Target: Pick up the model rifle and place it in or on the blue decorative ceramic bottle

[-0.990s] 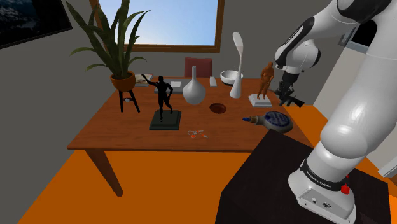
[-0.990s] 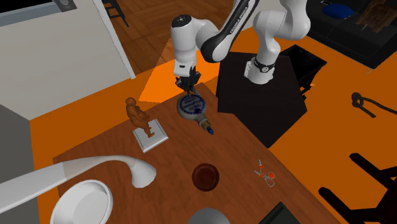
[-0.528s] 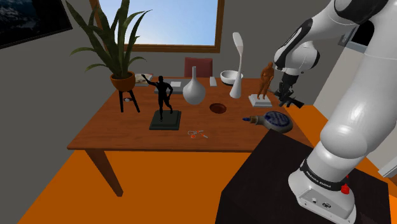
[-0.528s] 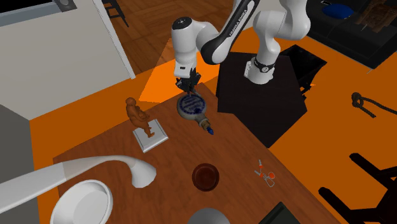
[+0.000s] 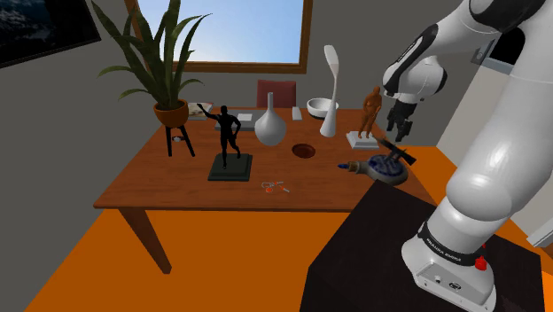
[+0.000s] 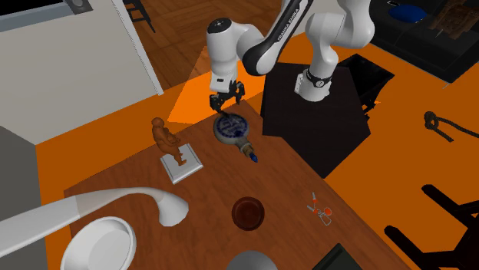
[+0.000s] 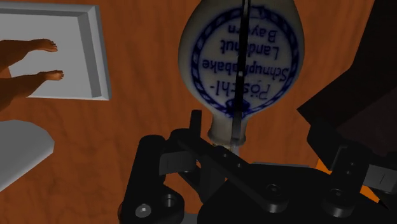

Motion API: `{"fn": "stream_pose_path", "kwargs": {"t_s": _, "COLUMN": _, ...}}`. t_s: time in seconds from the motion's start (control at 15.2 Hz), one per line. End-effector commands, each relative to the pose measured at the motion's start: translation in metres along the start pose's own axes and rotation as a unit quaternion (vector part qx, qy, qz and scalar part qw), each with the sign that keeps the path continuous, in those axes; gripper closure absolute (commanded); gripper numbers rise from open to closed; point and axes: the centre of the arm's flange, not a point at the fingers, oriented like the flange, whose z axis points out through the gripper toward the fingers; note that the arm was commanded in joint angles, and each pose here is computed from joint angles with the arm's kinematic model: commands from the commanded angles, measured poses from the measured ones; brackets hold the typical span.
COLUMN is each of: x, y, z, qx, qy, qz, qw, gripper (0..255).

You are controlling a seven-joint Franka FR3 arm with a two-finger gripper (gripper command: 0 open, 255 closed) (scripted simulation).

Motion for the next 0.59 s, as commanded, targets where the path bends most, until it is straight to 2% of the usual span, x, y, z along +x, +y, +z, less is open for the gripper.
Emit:
{"fn": "stream_pose_path", "kwargs": {"t_s": 0.0, "x": 0.001, "y": 0.001, "z": -0.02, "qx": 0.0, "qy": 0.0, "qz": 0.0, "qw": 1.0, "gripper": 0}}
{"fn": "stream_pose_path", "kwargs": {"t_s": 0.13, "x": 0.001, "y": 0.001, "z": -0.044, "qx": 0.0, "qy": 0.0, "qz": 0.0, "qw": 1.0, "gripper": 0}}
{"fn": "stream_pose_path", "kwargs": {"t_s": 0.53, "x": 0.001, "y": 0.001, "z": -0.044, "qx": 0.0, "qy": 0.0, "qz": 0.0, "qw": 1.0, "gripper": 0}}
